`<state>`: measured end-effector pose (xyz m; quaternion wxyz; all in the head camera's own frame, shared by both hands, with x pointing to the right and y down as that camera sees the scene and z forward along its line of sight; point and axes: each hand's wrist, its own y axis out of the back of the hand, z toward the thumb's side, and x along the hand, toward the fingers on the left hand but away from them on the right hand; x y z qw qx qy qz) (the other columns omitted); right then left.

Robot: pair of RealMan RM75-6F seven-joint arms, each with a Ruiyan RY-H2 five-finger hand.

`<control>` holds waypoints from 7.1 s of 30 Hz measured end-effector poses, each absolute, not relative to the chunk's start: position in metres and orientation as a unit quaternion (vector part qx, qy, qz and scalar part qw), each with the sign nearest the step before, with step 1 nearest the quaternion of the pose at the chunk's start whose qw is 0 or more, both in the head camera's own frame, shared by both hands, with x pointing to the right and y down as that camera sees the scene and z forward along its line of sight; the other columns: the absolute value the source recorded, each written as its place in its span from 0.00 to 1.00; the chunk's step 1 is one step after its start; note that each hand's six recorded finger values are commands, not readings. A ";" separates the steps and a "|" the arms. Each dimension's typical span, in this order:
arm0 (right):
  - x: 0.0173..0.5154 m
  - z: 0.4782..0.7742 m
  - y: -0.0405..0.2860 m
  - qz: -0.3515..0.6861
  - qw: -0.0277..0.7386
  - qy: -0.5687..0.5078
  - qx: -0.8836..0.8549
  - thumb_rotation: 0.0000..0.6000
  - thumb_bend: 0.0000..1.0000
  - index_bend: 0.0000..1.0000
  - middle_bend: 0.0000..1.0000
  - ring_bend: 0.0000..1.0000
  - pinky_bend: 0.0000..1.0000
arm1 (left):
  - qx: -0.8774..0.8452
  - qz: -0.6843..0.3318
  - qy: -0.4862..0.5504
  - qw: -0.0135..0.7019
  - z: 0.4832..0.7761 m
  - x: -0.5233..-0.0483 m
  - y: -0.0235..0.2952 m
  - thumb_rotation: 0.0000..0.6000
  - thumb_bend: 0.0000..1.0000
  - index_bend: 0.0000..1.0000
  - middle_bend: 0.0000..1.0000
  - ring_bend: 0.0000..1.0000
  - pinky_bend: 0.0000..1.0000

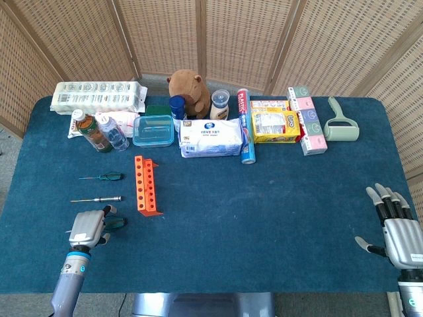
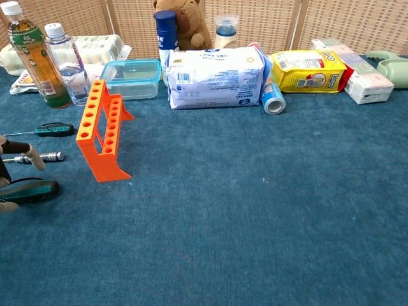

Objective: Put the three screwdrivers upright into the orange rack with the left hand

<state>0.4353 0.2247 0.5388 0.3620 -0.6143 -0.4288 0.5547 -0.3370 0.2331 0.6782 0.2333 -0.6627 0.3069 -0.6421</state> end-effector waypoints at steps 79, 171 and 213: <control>0.430 0.548 0.225 0.560 0.352 -0.420 -0.621 1.00 0.00 0.00 0.03 0.00 0.02 | -0.805 -0.272 0.457 0.263 0.500 -0.371 0.159 1.00 0.42 0.65 1.00 1.00 1.00; 0.442 0.544 0.220 0.560 0.336 -0.437 -0.619 1.00 0.00 0.00 0.03 0.00 0.02 | -0.815 -0.344 0.402 0.237 0.582 -0.320 0.146 1.00 0.41 0.65 1.00 1.00 1.00; 0.443 0.543 0.220 0.559 0.329 -0.436 -0.624 1.00 0.02 0.00 0.03 0.00 0.02 | -0.788 -0.372 0.423 0.250 0.574 -0.334 0.131 1.00 0.33 0.09 0.86 1.00 0.97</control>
